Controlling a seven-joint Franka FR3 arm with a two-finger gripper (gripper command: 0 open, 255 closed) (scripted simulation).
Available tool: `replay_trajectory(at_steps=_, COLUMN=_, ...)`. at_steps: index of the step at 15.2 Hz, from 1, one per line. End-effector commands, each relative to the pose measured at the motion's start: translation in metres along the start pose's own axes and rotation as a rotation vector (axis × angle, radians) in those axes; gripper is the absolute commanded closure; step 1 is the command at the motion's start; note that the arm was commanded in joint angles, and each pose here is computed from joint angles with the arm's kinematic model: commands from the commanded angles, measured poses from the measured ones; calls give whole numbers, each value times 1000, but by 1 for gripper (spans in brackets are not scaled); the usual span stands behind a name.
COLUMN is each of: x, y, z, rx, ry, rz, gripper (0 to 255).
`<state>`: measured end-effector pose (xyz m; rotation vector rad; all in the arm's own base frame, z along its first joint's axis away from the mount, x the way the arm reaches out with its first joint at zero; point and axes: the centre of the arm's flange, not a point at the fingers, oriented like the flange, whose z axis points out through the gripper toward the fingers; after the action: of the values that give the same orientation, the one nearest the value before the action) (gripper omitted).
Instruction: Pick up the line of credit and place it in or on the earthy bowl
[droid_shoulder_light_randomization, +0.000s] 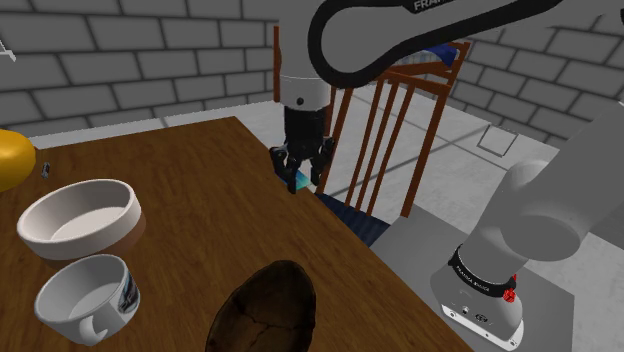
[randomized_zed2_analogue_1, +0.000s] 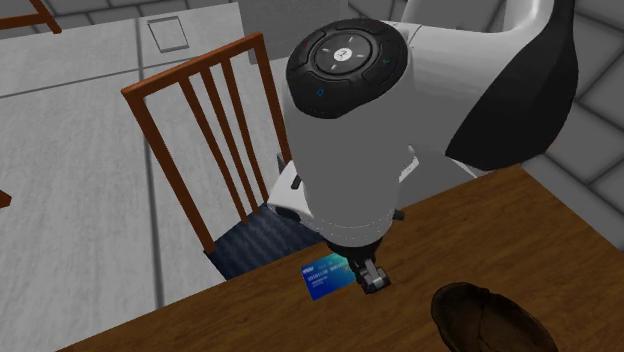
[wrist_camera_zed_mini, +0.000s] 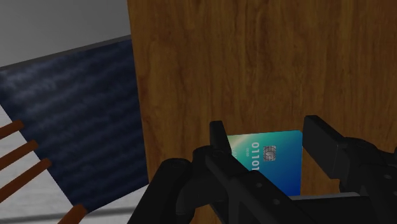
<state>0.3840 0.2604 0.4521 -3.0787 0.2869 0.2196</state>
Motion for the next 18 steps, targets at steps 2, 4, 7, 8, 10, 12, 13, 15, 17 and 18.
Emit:
replay_trajectory(at_steps=2, x=-3, y=-1, z=-16, rx=0, ry=0, rz=0, gripper=255)
replay_trajectory(at_steps=4, x=-5, y=-1, z=-26, rx=0, ry=0, rz=0, gripper=255)
replay_trajectory(at_steps=7, x=-7, y=-1, z=-42, rx=0, ry=0, rz=0, gripper=255)
replay_trajectory(at_steps=8, x=-8, y=-1, z=-47, rx=0, ry=0, rz=0, gripper=255)
replay_trajectory(at_steps=10, x=-9, y=-2, z=-54, rx=0, ry=0, rz=0, gripper=255)
replay_trajectory(at_steps=12, x=-29, y=-18, z=-52, rx=0, ry=0, rz=0, gripper=255)
replay_trajectory(at_steps=13, x=-39, y=-27, z=-51, rx=0, ry=0, rz=0, gripper=255)
replay_trajectory(at_steps=15, x=-60, y=-43, z=-49, rx=0, ry=0, rz=0, gripper=255)
replay_trajectory(at_steps=17, x=-80, y=-60, z=-47, rx=0, ry=0, rz=0, gripper=255)
replay_trajectory(at_steps=18, x=-90, y=-68, z=-46, rx=0, ry=0, rz=0, gripper=255)
